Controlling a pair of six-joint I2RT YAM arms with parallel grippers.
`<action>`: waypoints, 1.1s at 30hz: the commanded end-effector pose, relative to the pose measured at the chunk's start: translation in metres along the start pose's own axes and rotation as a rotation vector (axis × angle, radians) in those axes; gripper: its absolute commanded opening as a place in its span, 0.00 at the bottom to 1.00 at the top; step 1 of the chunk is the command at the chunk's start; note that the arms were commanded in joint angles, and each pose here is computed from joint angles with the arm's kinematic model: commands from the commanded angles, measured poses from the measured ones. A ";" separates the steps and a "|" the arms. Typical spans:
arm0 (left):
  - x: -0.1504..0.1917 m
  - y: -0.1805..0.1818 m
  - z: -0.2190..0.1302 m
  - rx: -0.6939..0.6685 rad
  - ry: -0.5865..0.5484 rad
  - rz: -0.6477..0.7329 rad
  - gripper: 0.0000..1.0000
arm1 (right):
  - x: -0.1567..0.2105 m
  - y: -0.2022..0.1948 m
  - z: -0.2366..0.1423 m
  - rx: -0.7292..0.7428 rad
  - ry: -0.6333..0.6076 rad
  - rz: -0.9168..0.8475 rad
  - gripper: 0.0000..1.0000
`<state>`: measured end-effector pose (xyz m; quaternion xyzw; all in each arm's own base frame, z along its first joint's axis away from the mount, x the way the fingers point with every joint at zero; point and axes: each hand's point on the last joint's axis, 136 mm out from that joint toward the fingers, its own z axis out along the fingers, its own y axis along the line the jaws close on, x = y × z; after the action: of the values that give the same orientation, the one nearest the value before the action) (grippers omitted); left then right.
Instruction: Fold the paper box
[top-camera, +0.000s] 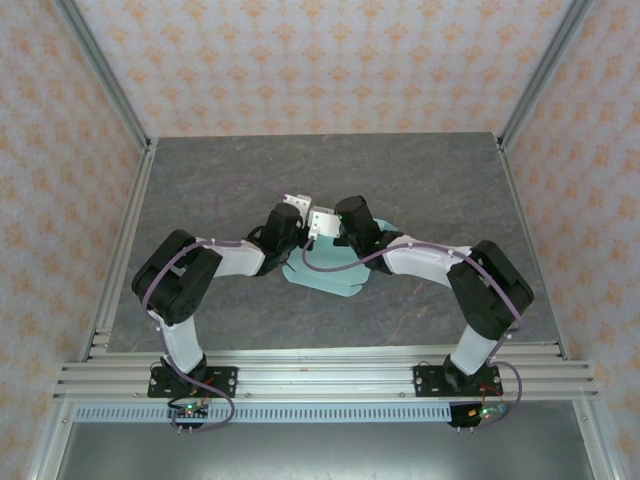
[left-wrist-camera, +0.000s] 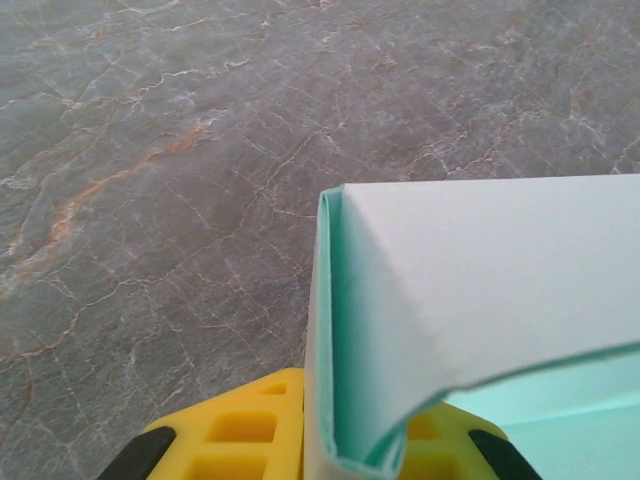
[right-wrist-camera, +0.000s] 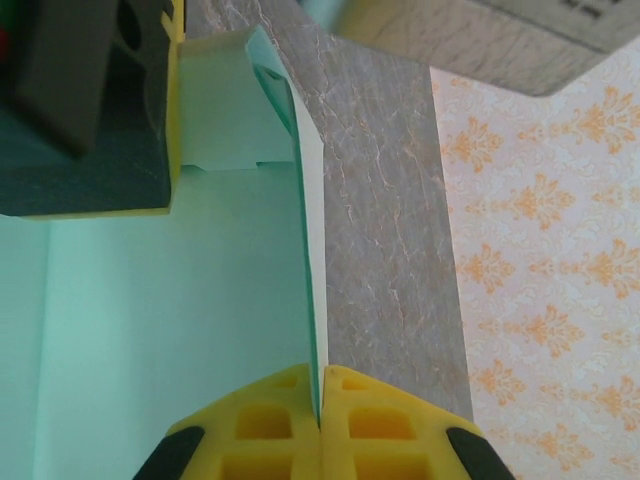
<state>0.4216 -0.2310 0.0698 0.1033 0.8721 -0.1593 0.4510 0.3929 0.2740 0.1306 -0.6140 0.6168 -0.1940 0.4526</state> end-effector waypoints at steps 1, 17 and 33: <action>-0.011 0.054 -0.007 -0.243 -0.030 -0.106 0.11 | -0.021 -0.011 -0.015 -0.007 -0.066 0.066 0.00; -0.019 0.046 -0.024 -0.183 -0.099 -0.087 0.00 | -0.011 -0.036 -0.039 0.049 -0.018 0.296 0.35; -0.036 0.045 -0.055 -0.184 -0.152 -0.121 0.00 | -0.016 -0.075 -0.114 -0.115 0.037 1.186 0.67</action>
<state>0.4184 -0.1771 0.1107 0.0120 0.8574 -0.1174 0.5010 0.3558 0.2493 0.2527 -0.2904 0.8202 0.0516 0.4902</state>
